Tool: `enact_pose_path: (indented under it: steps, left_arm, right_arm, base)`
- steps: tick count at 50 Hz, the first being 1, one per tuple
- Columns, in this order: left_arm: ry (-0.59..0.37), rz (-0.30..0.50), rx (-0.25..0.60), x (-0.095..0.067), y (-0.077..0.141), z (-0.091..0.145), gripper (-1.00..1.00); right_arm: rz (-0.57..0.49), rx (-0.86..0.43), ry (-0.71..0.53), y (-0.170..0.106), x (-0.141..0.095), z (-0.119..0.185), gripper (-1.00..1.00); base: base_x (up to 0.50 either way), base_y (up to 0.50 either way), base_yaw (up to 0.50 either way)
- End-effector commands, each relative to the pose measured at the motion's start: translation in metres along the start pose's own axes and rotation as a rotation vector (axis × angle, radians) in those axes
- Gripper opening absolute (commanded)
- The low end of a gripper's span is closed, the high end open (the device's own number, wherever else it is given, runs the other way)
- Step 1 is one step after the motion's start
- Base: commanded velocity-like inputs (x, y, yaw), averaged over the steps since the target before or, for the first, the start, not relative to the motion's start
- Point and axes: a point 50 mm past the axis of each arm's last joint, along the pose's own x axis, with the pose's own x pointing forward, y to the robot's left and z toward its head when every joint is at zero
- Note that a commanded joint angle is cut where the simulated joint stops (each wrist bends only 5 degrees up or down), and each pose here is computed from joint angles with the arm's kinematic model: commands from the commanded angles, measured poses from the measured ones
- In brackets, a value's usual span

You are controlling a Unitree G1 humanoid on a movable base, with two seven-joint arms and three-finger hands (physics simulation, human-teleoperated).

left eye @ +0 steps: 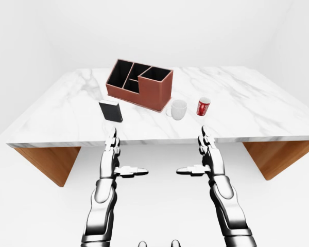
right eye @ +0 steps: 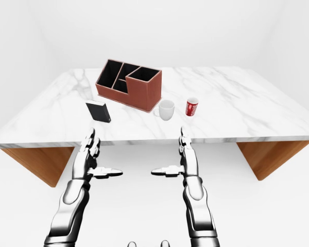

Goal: Pick up the red mug and place it to the right of the caddy.

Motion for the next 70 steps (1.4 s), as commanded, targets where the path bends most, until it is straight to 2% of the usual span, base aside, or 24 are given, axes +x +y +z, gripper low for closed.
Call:
enact_pose_path:
  steps: [1,4,12,19,22,23,30,31,48,70]
  left_arm:
    - [-0.036,0.001,-0.009,-0.009,0.01,0.018,1.0]
    - [-0.119,-0.016,-0.003,-0.018,0.007,0.038,1.0]
    - [-0.219,-0.023,0.0,-0.03,0.008,0.061,1.0]
    - [-0.33,-0.035,0.019,-0.047,0.006,0.087,1.0]
    - [-0.349,-0.025,0.035,-0.05,0.007,0.091,1.0]
    - [-0.405,-0.041,0.041,-0.061,0.002,0.104,1.0]
    - [-0.46,-0.05,0.044,-0.072,0.0,0.116,1.0]
    - [-0.522,-0.051,0.044,-0.082,0.0,0.13,1.0]
    - [-0.533,-0.051,0.046,-0.084,0.001,0.132,1.0]
    - [-0.557,-0.049,0.048,-0.088,0.001,0.137,1.0]
  right_arm:
    - [0.015,-0.03,-0.024,-0.005,-0.009,0.009,0.98]
    - [-0.004,-0.081,-0.059,-0.005,-0.012,0.017,0.98]
    - [0.009,-0.083,-0.089,-0.003,-0.025,0.034,0.98]
    - [0.011,-0.091,-0.184,-0.004,-0.039,0.057,0.98]
    - [0.001,-0.116,-0.206,-0.004,-0.044,0.062,0.98]
    - [0.0,-0.125,-0.24,-0.004,-0.051,0.071,0.98]
    - [-0.009,-0.139,-0.295,-0.003,-0.06,0.085,0.98]
    - [-0.008,-0.121,-0.375,-0.003,-0.074,0.104,0.98]
    - [0.008,-0.102,-0.384,-0.003,-0.076,0.106,0.98]
    - [0.02,-0.086,-0.39,-0.004,-0.078,0.107,0.98]
  base:
    - [0.0,0.0,0.0]
    - [0.0,0.0,0.0]
    - [0.0,0.0,0.0]
    - [0.0,0.0,0.0]
    - [0.0,0.0,0.0]
    - [0.0,0.0,0.0]
    - [0.0,0.0,0.0]
    - [0.0,0.0,0.0]
    - [0.01,0.0,0.0]
    - [0.49,0.0,0.0]
